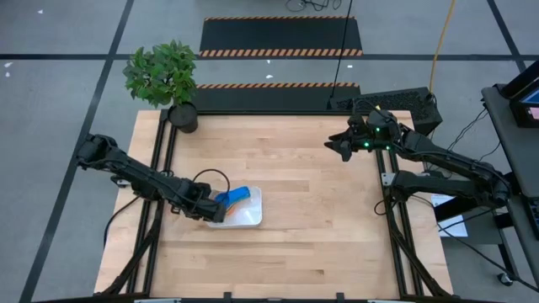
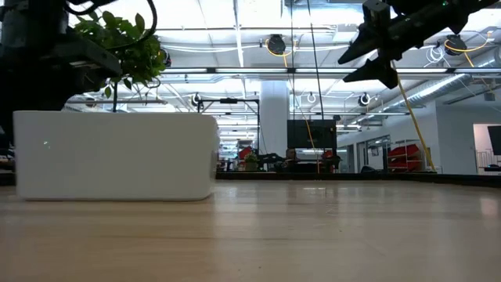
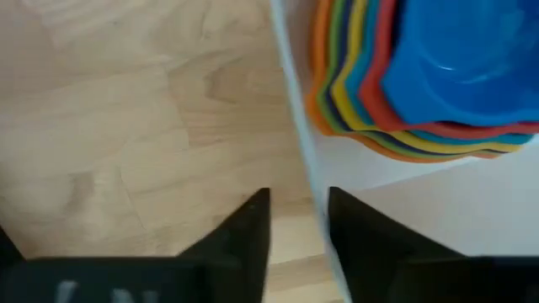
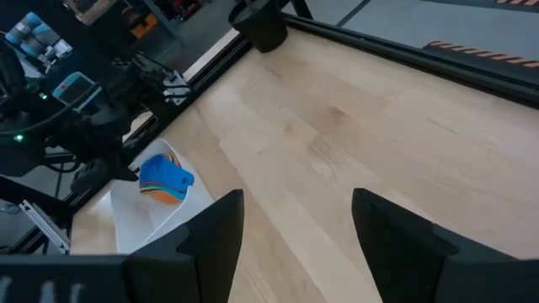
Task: Nest measuring cups in basket
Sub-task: Move the white bin to the bottom left of the table, then return to Home Position
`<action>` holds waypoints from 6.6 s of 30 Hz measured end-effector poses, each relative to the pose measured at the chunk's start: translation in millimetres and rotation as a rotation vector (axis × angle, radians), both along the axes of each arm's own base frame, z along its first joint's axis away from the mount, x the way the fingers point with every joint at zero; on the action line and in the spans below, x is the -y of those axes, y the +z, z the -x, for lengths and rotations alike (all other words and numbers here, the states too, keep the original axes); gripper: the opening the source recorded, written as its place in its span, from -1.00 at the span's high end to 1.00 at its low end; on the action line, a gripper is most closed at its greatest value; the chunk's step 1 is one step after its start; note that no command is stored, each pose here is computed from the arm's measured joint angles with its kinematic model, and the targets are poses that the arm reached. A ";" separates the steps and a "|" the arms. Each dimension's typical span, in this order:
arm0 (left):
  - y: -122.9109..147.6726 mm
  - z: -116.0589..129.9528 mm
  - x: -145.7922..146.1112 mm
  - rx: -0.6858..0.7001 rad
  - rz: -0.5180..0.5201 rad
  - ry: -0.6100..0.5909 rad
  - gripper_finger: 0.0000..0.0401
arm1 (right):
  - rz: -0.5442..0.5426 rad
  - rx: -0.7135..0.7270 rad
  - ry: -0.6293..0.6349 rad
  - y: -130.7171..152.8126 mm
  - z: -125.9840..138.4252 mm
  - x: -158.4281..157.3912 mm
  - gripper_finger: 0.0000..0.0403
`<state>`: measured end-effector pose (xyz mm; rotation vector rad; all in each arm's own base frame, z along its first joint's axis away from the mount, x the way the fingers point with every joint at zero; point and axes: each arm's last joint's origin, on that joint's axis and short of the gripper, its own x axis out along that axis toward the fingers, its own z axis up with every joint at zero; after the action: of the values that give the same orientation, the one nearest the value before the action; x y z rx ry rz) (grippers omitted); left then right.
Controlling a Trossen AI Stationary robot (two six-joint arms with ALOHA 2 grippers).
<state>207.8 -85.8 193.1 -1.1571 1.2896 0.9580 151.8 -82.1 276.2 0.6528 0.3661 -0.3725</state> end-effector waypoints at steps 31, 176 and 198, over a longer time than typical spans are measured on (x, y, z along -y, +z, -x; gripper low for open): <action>15.8 77.5 108.9 -0.267 0.273 -0.074 0.88 | 0.021 -0.069 0.018 -9.9 -9.2 5.8 -0.07; 93.6 61.8 -105.6 0.764 -0.744 -0.886 0.98 | 0.506 0.192 0.047 37.9 -0.6 -37.6 1.00; 71.9 77.5 -104.1 0.778 -0.814 -0.919 0.87 | 0.734 0.121 0.184 37.3 1.1 -51.4 1.00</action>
<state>130.3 18.3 265.0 -0.1542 0.5410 0.2047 150.7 -30.7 313.5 -0.0775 0.1493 -0.2622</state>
